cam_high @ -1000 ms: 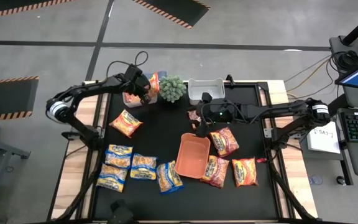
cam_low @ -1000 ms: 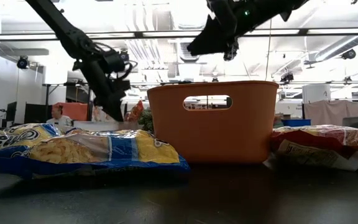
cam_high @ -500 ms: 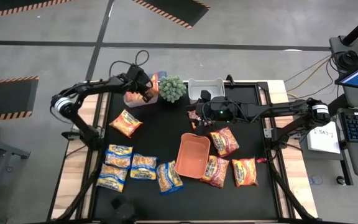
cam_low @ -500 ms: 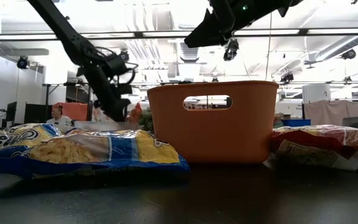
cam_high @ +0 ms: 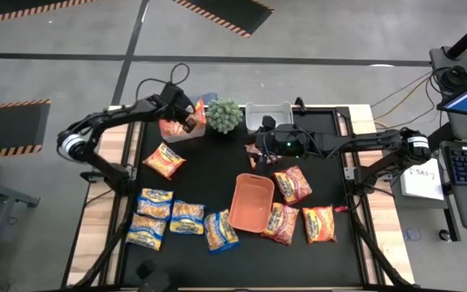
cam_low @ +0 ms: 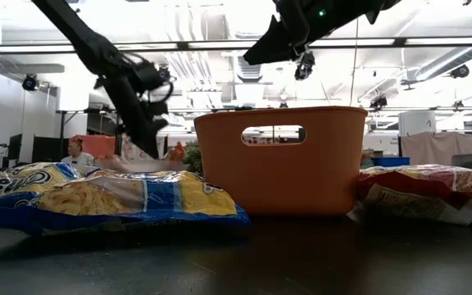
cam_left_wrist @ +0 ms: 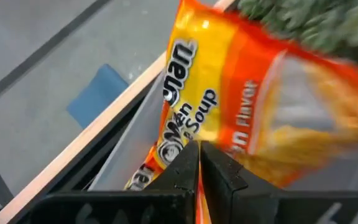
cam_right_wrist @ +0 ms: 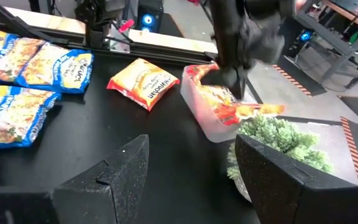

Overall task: Sort Maruchan noodles
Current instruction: Put the orange noodle pack into the transparent bin, then adjust the orange noodle pack in the transparent bin, then put the red noodle pack into the orange bin

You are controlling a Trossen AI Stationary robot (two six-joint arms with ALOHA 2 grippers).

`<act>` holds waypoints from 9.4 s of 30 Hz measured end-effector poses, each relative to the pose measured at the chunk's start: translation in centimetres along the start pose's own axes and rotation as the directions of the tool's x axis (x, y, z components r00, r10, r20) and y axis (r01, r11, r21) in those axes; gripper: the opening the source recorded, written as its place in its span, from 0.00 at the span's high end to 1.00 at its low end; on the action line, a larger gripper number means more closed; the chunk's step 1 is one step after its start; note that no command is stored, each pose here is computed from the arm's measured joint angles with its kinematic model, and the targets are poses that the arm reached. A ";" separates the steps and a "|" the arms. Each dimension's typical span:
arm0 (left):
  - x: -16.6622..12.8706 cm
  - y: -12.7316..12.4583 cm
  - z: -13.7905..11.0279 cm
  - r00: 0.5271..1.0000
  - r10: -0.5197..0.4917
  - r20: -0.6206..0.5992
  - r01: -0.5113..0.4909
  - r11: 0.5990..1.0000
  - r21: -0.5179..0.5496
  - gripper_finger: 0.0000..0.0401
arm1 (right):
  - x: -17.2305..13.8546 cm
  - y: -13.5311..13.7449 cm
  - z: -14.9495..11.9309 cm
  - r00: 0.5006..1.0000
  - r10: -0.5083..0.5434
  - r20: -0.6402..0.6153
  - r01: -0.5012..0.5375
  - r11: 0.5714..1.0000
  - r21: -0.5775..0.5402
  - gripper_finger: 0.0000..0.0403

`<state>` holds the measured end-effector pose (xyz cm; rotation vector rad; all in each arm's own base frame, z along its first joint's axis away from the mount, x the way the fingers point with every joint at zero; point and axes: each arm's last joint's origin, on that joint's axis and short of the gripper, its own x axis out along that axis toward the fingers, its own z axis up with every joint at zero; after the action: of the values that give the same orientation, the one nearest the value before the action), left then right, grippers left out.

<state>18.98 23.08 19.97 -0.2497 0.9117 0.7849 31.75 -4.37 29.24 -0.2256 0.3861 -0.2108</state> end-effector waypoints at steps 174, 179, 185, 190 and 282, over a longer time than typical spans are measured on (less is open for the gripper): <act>-17.5 -18.0 -9.8 0.803 -0.538 0.256 0.371 0.788 0.491 0.78 | -2.6 -6.3 -20.3 0.931 0.041 -0.363 0.282 0.553 0.784 0.15; -17.6 -18.1 -9.5 0.787 -0.549 0.280 0.367 0.783 0.502 0.78 | -2.8 -5.6 -20.8 0.953 0.020 -0.304 0.247 0.534 0.809 0.16; -17.7 -18.3 -9.4 0.766 -0.563 0.311 0.359 0.776 0.519 0.78 | -2.8 -4.8 -20.7 0.964 0.022 -0.264 0.213 0.529 0.821 0.17; -17.5 -18.4 -9.4 0.758 -0.567 0.322 0.356 0.774 0.524 0.78 | -2.8 -4.6 -20.8 0.966 -0.016 -0.259 0.227 0.535 0.814 0.17; -17.6 -18.6 -9.0 0.720 -0.552 0.422 0.295 0.793 0.534 0.78 | -2.2 -5.2 -13.7 0.978 0.047 0.203 -0.184 0.655 0.733 0.96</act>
<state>20.12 -3.30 26.03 0.1642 0.4049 0.1608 23.54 -11.21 19.00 0.6112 0.1153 -0.2071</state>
